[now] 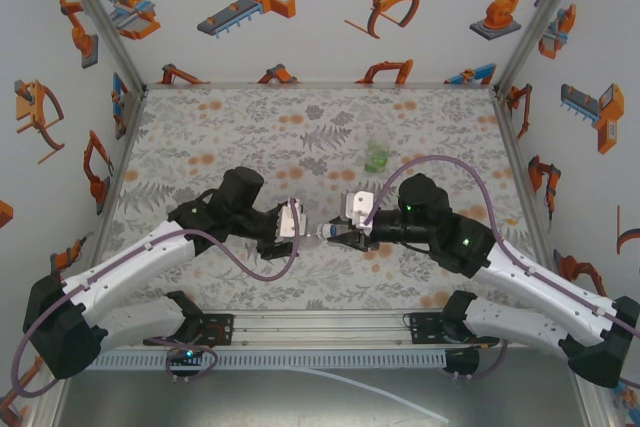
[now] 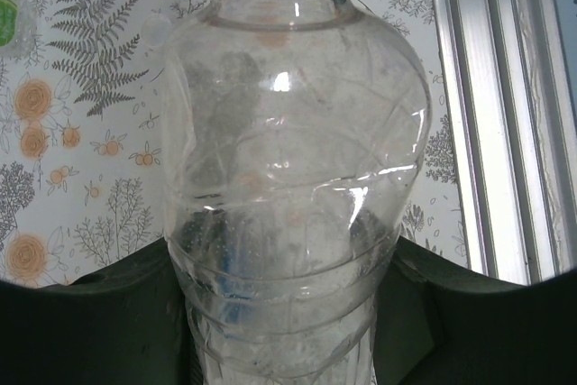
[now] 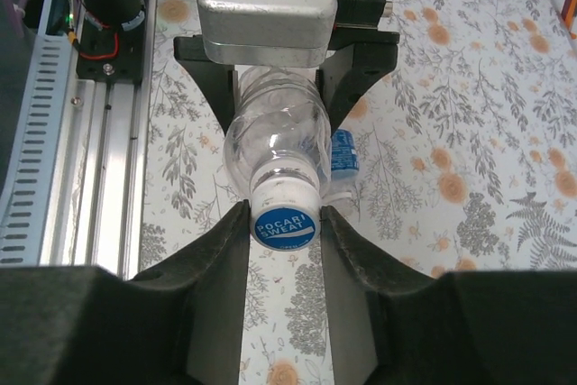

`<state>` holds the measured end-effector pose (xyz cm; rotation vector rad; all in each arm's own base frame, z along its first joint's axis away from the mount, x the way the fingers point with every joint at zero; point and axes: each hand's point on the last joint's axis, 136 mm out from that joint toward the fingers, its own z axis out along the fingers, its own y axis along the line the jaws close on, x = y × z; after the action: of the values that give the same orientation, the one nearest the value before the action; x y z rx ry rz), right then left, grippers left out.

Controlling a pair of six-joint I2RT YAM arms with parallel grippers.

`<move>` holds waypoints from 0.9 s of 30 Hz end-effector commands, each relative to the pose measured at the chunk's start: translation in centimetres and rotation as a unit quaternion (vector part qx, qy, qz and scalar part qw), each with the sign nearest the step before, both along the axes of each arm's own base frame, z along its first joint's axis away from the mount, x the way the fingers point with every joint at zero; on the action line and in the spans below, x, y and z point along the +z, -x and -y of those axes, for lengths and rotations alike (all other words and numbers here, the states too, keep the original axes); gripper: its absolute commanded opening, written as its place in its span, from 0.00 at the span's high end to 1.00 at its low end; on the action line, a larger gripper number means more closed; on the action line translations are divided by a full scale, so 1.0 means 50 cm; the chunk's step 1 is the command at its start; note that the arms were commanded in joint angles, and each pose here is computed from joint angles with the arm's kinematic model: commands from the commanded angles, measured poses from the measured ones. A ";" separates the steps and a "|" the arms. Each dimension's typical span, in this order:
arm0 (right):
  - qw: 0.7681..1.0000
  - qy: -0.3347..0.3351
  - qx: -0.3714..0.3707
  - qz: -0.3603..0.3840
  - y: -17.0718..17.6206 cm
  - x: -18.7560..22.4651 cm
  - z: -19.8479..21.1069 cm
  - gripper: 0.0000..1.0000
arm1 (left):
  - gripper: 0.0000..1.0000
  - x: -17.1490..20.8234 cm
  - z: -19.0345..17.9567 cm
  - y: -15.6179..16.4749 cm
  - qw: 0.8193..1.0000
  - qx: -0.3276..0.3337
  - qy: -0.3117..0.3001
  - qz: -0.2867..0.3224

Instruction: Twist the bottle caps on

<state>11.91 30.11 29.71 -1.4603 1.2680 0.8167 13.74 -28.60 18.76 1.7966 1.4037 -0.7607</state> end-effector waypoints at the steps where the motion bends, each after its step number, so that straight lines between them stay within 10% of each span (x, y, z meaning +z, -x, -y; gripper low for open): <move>1: 1.000 -0.013 0.013 0.005 0.007 0.010 -0.005 0.72 | 1.00 0.030 0.009 0.011 1.000 -0.021 0.020 0.006; 12: 0.999 0.033 0.036 0.009 0.025 0.006 -0.012 1.00 | 1.00 0.028 0.011 0.010 1.000 -0.019 0.013 -0.005; 21: 0.995 0.068 0.051 0.042 0.033 -0.001 -0.023 1.00 | 1.00 0.028 0.013 0.008 1.000 -0.016 0.009 -0.014; 27: 0.995 0.048 -0.030 -0.083 0.006 -0.010 -0.030 1.00 | 1.00 0.031 0.010 0.007 1.000 -0.012 0.014 -0.006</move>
<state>11.50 31.08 28.70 -1.5761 1.3553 0.7528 13.12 -28.25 17.99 1.8290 1.4561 -0.7952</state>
